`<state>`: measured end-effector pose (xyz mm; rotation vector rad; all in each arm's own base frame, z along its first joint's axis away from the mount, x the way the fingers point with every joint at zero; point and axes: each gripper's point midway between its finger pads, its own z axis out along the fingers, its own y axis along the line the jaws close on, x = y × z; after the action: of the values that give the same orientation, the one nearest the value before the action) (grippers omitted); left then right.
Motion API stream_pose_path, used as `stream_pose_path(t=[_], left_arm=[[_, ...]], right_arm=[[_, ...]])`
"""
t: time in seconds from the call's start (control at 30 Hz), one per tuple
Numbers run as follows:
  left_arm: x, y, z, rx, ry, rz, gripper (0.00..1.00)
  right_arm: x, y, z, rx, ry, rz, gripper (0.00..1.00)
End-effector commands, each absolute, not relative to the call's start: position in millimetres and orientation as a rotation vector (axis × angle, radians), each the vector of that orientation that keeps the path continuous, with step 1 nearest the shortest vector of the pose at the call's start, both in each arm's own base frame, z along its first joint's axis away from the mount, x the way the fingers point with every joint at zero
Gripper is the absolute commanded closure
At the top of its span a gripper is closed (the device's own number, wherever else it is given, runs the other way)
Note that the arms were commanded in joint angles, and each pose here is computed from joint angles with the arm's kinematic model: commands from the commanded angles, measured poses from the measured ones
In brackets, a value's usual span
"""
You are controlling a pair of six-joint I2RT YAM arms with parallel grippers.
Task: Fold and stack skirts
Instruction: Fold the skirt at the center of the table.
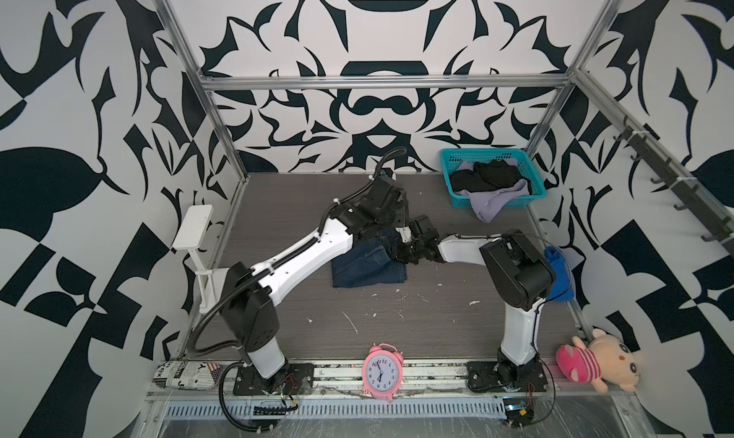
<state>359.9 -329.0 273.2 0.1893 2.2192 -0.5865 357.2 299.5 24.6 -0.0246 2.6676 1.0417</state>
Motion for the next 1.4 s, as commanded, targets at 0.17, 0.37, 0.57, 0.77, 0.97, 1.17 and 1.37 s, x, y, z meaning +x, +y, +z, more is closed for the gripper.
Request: stream_pose_path(t=[0.17, 0.37, 0.57, 0.77, 0.97, 1.17, 1.37], left_arm=[[387, -218, 190, -0.206, 2.334, -0.558, 0.52], [381, -219, 144, -0.221, 2.418, -0.534, 0.59], [375, -230, 125, -0.192, 2.456, -0.521, 0.61], [359, -259, 80, -0.169, 2.525, -0.594, 0.63], [335, -294, 37, -0.101, 2.63, -0.618, 0.71], [334, -279, 36, -0.122, 2.61, -0.528, 0.7], [348, -261, 80, -0.1, 2.502, -0.453, 0.6]], right_arm=[[334, 285, 8, -0.011, 2.761, 0.982, 0.99], [334, 283, 55, -0.074, 2.665, 0.999, 0.95], [335, 252, 126, -0.09, 2.528, 0.881, 0.85], [328, 266, 168, -0.21, 2.477, 1.021, 0.82], [339, 282, 161, -0.201, 2.474, 1.107, 0.83], [338, 302, 157, -0.237, 2.475, 1.253, 0.84], [328, 318, 151, -0.288, 2.496, 1.334, 0.84]])
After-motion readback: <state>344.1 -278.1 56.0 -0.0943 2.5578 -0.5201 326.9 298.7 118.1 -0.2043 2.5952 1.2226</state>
